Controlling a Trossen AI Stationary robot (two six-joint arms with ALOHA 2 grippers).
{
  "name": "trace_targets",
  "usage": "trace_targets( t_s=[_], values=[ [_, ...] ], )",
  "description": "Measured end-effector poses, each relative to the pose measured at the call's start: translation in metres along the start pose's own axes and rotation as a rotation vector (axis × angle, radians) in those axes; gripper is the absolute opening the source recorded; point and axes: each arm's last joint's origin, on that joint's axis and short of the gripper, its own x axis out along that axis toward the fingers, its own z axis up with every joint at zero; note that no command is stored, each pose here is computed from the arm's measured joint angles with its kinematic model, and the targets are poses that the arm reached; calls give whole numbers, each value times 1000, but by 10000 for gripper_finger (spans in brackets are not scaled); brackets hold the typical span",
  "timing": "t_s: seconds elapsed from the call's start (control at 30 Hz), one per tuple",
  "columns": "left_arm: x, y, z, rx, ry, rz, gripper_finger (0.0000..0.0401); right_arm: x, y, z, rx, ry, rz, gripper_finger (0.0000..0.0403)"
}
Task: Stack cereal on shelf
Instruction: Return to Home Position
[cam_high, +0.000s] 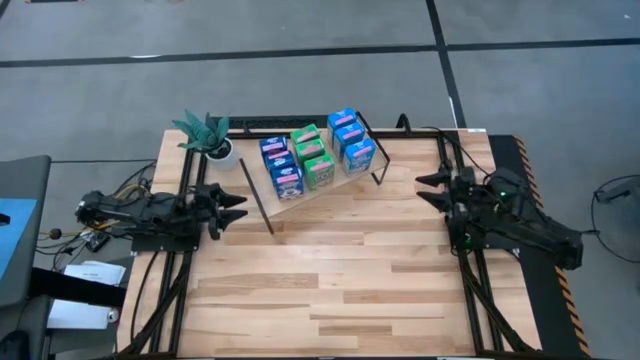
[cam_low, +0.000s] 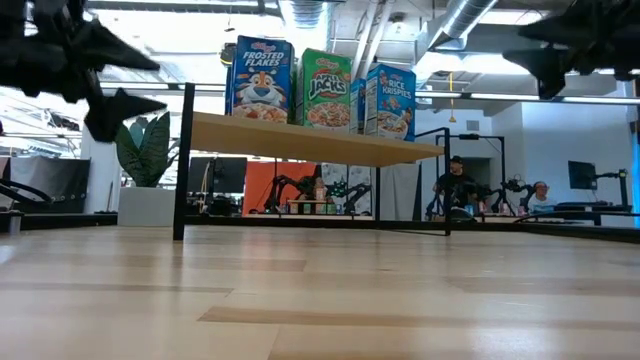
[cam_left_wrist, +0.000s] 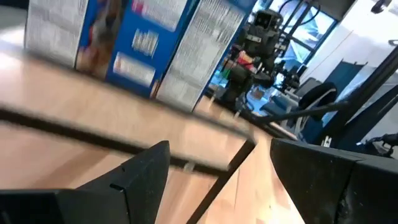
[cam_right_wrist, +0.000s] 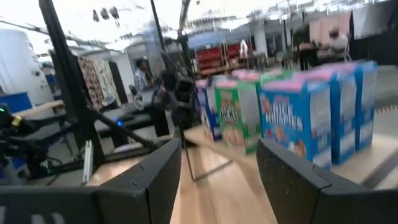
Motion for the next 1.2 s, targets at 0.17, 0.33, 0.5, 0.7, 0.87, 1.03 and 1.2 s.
trace_targets(
  t_s=[0.17, 0.33, 0.5, 0.7, 0.87, 1.03, 1.2],
  values=[
    [3, 1, -6, 17, -48, -43, 267, 6, -6, -21, 59, 31, 2, 235],
    [3, 3, -9, 39, -18, -34, 267, 10, -8, -34, 65, 12, 37, 235],
    [3, 2, -10, 50, -13, -42, 267, 12, -9, -44, 66, 7, 63, 235],
    [3, 2, -10, 23, -8, -48, 267, 13, -12, -56, 108, 37, 57, 235],
    [3, 2, -10, 8, -5, -47, 267, 13, -12, -57, 102, 37, 56, 235],
    [3, 2, -10, 9, -5, -47, 267, 13, -13, -60, 113, 74, 44, 235],
    [4, 2, -11, 9, -4, -47, 267, 13, -13, -60, 113, 76, 43, 235]
  ],
)
